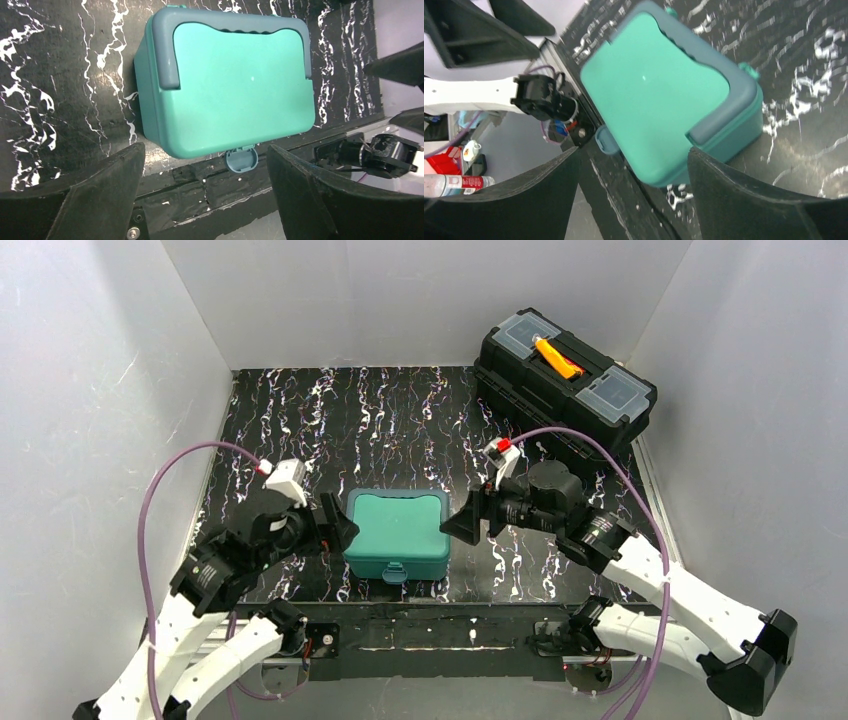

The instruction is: Organize the medicine kit

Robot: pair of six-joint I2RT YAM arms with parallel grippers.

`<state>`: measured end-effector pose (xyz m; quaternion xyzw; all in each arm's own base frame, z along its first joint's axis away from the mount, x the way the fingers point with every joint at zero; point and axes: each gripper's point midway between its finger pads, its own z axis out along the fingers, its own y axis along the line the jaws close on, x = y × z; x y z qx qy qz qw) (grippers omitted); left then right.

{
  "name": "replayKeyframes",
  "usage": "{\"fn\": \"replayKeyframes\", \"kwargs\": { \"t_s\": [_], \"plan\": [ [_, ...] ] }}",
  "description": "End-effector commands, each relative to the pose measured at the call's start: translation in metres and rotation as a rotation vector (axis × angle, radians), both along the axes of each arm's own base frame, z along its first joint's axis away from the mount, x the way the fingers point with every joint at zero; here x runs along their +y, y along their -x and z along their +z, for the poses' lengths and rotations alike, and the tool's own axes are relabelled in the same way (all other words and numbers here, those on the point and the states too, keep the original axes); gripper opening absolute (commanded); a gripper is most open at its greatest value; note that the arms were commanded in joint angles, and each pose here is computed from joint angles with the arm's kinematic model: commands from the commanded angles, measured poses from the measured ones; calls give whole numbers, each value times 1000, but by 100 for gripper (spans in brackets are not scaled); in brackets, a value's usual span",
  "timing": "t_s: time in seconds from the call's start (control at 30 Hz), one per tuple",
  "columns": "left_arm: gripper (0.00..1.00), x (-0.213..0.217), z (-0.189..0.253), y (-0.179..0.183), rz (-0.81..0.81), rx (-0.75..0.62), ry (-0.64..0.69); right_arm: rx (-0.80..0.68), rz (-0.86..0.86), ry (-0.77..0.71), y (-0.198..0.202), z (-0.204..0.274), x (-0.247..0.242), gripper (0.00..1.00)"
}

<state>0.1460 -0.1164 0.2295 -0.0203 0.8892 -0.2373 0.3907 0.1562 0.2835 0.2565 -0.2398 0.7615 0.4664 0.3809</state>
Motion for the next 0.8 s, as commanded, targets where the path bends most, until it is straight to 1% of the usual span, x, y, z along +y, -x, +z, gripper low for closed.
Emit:
{"fn": "replayKeyframes", "kwargs": {
  "t_s": [0.0,0.07,0.17,0.27,0.37,0.5,0.6,0.63,0.77],
  "plan": [
    [91,-5,23,-24,-14,-54,-64,91,-46,144,9,-29,-15,81],
    [92,-9,29,-34,-27,-52,-105,103,-63,183,13,-34,-20,77],
    [94,-12,40,-51,-26,-66,-154,133,-66,205,21,-40,-25,73],
    [97,-15,48,-68,-23,-102,-197,175,-73,257,29,-53,-32,66],
    [98,-19,46,-85,-22,-103,-222,238,-67,272,41,-70,-33,46],
    [98,-27,38,-108,-19,-77,-223,305,-49,241,58,-92,-27,25],
    [98,-33,30,-126,-24,-45,-201,342,-57,233,67,-109,-24,4],
    [98,-34,27,-130,-24,-29,-196,354,-70,224,67,-110,-23,1],
    [98,-37,12,-147,-32,27,-189,414,-99,167,72,-122,-11,1]
  ]
}}
